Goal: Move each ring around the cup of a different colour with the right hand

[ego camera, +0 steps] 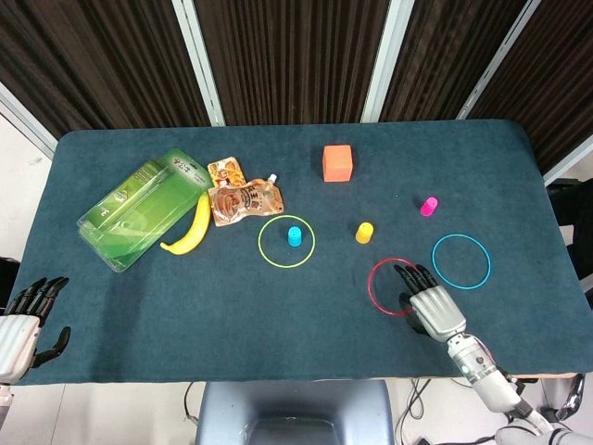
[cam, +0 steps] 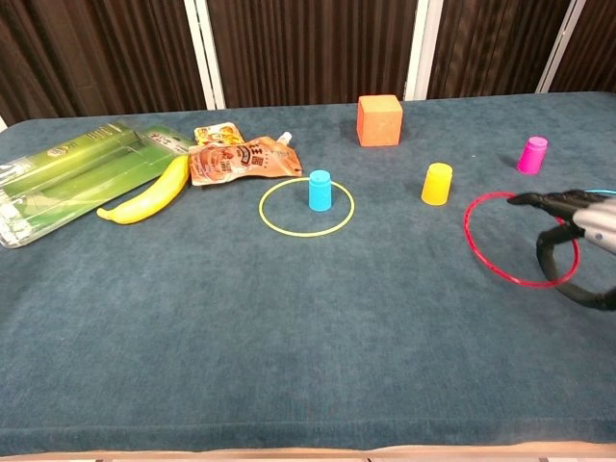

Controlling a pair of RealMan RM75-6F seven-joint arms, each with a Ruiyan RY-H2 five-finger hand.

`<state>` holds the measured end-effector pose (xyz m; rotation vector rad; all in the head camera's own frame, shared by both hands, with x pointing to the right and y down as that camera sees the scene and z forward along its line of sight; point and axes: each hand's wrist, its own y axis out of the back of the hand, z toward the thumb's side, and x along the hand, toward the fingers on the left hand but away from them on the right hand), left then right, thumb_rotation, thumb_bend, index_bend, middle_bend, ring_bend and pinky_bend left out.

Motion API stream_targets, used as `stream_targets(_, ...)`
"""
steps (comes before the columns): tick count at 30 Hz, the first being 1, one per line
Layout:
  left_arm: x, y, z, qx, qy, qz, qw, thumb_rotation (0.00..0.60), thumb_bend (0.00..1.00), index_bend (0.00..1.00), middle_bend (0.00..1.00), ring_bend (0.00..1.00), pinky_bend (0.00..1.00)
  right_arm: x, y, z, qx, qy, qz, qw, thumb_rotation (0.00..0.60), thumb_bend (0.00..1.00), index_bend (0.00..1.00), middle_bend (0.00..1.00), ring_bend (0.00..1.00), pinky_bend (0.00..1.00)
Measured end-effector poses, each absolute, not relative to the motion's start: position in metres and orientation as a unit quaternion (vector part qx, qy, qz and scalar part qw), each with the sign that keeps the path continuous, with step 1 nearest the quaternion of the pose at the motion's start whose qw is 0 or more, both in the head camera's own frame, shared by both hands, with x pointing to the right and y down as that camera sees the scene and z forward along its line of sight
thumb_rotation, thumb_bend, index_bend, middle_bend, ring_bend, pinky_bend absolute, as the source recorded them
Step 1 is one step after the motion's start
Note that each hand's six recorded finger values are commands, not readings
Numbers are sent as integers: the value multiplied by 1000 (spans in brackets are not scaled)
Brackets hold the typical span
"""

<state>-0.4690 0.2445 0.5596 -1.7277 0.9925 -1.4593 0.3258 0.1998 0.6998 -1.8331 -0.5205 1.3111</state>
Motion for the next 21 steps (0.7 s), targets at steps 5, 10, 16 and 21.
stream_targets(5, -469, 245, 561, -662, 376, -558, 329, 600, 438, 0, 72, 28, 130, 307, 168, 693, -731, -224, 502, 405, 600, 508, 757, 87, 0, 0)
stream_targets(10, -470, 244, 560, -661, 378, -559, 329, 600, 438, 0, 73, 28, 130, 284, 126, 693, -728, -234, 498, 409, 600, 507, 757, 89, 0, 0)
stream_targets(16, -473, 244, 560, -660, 379, -560, 328, 600, 437, 0, 73, 28, 130, 260, 90, 713, -717, -218, 522, 406, 600, 508, 738, 89, 0, 0)
stream_targets(21, -471, 244, 560, -660, 379, -559, 329, 600, 437, 0, 73, 28, 130, 242, 75, 734, -708, -203, 539, 408, 600, 508, 608, 90, 0, 0)
